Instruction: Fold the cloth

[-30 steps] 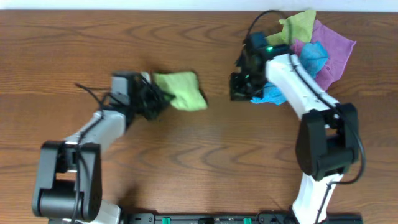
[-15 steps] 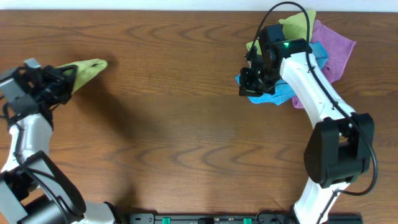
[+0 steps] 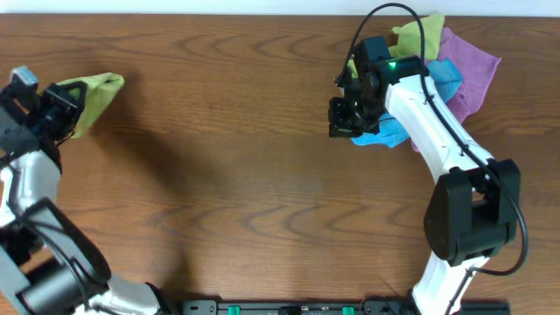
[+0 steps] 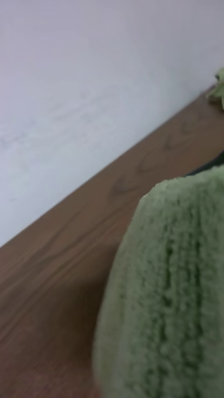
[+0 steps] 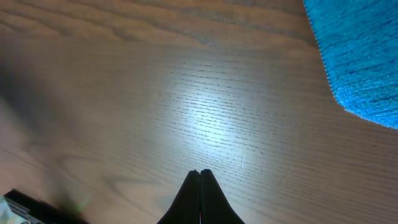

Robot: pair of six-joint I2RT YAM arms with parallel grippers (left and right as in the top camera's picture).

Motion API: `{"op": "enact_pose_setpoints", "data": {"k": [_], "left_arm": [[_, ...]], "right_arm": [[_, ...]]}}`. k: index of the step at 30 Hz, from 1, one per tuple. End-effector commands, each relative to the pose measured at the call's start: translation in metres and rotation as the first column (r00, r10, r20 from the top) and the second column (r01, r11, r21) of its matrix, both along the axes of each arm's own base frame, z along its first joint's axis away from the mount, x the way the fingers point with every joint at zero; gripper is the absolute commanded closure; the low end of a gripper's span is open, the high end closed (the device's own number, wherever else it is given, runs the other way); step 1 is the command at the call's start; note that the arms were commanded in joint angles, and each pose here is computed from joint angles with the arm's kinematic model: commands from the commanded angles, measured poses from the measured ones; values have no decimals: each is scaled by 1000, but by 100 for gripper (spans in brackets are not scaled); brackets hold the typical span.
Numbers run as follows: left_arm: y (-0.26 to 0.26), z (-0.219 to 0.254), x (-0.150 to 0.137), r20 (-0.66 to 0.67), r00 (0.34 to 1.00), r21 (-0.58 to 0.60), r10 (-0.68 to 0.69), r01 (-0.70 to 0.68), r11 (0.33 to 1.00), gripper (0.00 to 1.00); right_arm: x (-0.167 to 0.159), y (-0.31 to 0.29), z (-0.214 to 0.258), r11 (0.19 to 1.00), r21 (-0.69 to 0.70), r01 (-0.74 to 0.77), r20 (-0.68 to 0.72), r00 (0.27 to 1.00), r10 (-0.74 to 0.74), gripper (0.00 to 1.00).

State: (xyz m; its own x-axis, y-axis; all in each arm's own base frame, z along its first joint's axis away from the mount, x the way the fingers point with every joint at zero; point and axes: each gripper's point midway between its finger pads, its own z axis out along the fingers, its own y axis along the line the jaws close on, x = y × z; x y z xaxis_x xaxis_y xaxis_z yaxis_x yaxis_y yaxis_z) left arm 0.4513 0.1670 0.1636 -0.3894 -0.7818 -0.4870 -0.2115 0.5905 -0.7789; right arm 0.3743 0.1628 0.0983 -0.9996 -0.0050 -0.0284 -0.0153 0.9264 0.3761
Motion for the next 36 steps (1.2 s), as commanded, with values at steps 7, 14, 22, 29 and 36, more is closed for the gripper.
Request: {"op": "enact_pose_setpoints", "data": {"k": [7, 14, 22, 29, 36], "left_arm": [[-11, -1, 61, -11, 989, 157, -146, 146, 977, 94], [-9, -46, 49, -225, 964, 199, -145, 191, 961, 94], [-23, -123, 21, -437, 884, -16, -163, 174, 985, 94], [-29, -142, 4, -521, 839, -114, -159, 116, 987, 84], [-23, -137, -6, -543, 828, -148, -143, 74, 986, 5]], "right_arm": [[5, 5, 13, 1000, 8, -29, 55, 998, 29, 98], [5, 6, 13, 1000, 8, -30, 55, 998, 29, 98], [-1, 19, 13, 998, 8, -65, 56, 996, 64, 98], [-4, 26, 13, 997, 10, -78, 56, 995, 77, 98], [-6, 25, 13, 997, 7, -78, 46, 996, 78, 98]]}}
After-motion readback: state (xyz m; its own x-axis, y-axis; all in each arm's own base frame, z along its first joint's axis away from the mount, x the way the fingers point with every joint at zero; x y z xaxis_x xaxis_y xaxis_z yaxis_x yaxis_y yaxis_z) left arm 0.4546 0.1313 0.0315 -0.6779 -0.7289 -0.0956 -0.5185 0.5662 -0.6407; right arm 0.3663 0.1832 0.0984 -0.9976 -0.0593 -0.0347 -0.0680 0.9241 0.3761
